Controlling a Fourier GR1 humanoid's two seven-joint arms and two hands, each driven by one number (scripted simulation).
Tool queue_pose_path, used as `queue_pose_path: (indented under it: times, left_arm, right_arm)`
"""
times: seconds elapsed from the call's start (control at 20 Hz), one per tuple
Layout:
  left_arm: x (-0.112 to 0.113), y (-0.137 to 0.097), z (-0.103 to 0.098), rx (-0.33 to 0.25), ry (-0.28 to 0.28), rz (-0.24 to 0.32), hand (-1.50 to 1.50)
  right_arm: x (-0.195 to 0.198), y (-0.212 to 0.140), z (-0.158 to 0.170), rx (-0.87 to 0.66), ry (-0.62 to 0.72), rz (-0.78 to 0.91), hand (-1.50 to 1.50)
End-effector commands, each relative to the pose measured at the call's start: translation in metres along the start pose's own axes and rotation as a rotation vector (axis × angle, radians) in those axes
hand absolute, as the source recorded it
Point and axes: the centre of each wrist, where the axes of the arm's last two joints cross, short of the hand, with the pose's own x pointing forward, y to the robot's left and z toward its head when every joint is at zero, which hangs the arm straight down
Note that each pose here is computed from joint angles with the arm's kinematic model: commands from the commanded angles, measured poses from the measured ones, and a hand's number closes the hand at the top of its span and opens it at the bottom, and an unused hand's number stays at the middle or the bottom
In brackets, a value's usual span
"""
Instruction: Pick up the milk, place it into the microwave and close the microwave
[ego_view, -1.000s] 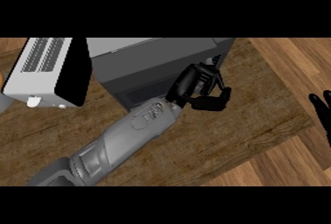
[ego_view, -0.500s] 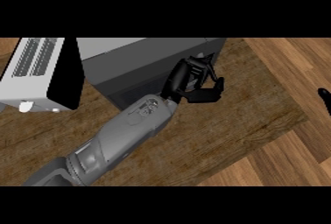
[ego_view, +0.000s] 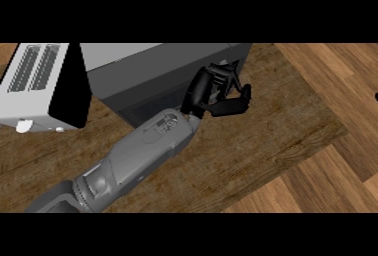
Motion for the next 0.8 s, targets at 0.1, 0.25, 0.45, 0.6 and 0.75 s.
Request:
queue_pose_path:
  times: [0.1,0.25,0.45,0.6,0.75]
  left_arm:
    - [0.019,-0.025,-0.015,-0.064,-0.052,-0.032,1.5]
    - [0.015,-0.024,-0.012,-0.051,-0.04,-0.03,1.5]
    - [0.017,-0.025,-0.013,-0.036,-0.048,-0.021,1.5]
    - [0.015,-0.026,-0.012,-0.032,-0.041,-0.027,1.5]
    - [0.018,-0.027,-0.013,-0.027,-0.059,-0.032,1.5]
  right_arm:
    - [0.004,-0.008,-0.006,0.004,0.001,-0.004,-1.5]
    - [0.01,-0.011,-0.01,0.011,-0.019,-0.002,-1.5]
    - [0.01,-0.012,-0.012,0.013,-0.013,-0.015,-1.5]
    - [0.016,-0.016,-0.015,0.017,-0.025,-0.005,-1.5]
    - [0.015,-0.016,-0.018,0.027,-0.021,-0.021,-1.5]
